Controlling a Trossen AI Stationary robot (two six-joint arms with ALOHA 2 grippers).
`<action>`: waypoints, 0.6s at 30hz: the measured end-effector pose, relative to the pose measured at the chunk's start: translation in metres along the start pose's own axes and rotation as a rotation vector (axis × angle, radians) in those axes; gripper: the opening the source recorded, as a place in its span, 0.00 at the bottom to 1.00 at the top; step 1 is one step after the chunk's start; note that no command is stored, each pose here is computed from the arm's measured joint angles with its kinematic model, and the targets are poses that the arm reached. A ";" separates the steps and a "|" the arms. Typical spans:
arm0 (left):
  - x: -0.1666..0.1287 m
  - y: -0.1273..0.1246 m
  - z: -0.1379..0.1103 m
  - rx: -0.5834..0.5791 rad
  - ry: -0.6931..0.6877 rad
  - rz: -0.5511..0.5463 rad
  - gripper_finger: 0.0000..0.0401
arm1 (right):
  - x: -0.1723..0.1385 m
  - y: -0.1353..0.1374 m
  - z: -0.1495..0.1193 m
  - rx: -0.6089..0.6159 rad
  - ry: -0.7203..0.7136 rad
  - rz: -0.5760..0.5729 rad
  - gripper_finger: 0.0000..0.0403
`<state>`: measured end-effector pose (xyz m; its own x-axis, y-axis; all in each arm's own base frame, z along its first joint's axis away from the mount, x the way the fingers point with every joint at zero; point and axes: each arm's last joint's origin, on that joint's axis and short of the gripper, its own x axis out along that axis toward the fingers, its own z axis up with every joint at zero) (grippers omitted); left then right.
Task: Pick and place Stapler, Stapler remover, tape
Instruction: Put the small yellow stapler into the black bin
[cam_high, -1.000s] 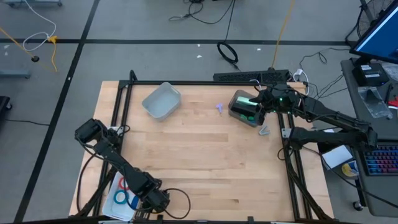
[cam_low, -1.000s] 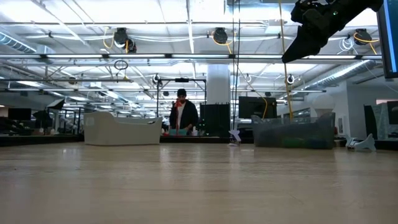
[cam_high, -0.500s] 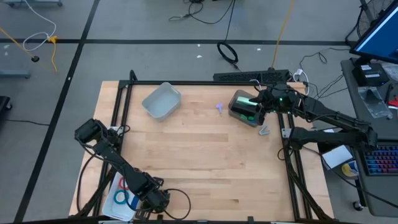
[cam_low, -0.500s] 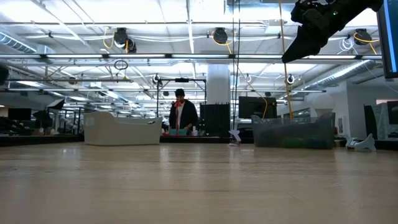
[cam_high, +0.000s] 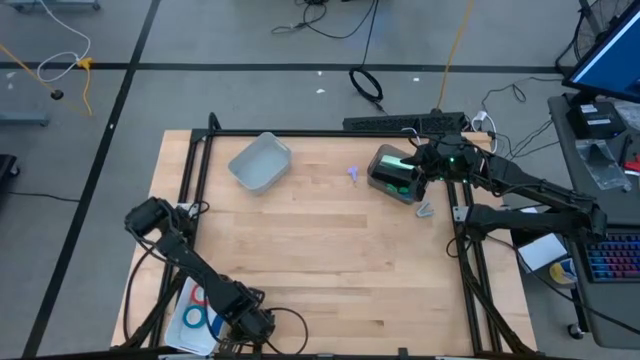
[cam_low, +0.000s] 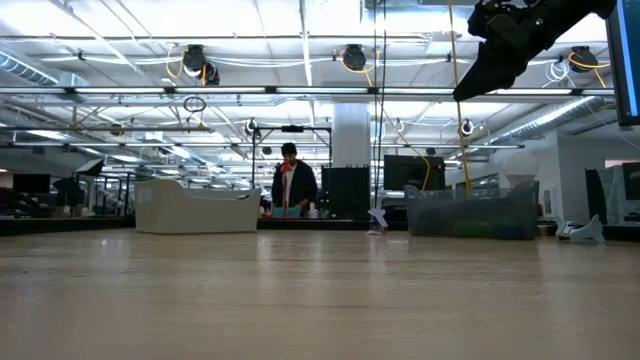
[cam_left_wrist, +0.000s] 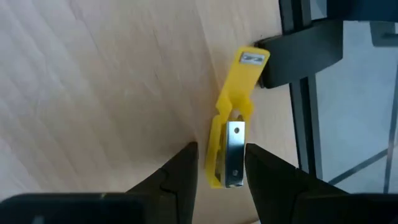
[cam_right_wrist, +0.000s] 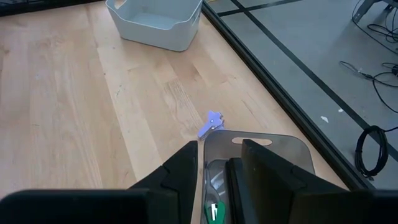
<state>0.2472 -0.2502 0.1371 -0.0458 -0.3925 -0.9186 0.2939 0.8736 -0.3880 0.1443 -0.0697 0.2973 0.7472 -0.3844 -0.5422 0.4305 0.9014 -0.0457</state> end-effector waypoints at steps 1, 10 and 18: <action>0.001 0.000 0.000 -0.001 0.003 0.002 0.34 | 0.000 0.000 0.000 0.000 0.000 0.000 0.30; 0.006 0.005 0.002 0.010 0.014 0.013 0.34 | 0.000 0.000 0.000 0.000 0.001 0.000 0.29; 0.006 0.008 0.003 0.002 0.010 0.025 0.19 | 0.000 0.000 0.000 0.000 0.001 0.000 0.29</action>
<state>0.2519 -0.2463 0.1283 -0.0483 -0.3675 -0.9288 0.2970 0.8825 -0.3646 0.1443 -0.0697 0.2971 0.7467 -0.3846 -0.5427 0.4308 0.9013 -0.0459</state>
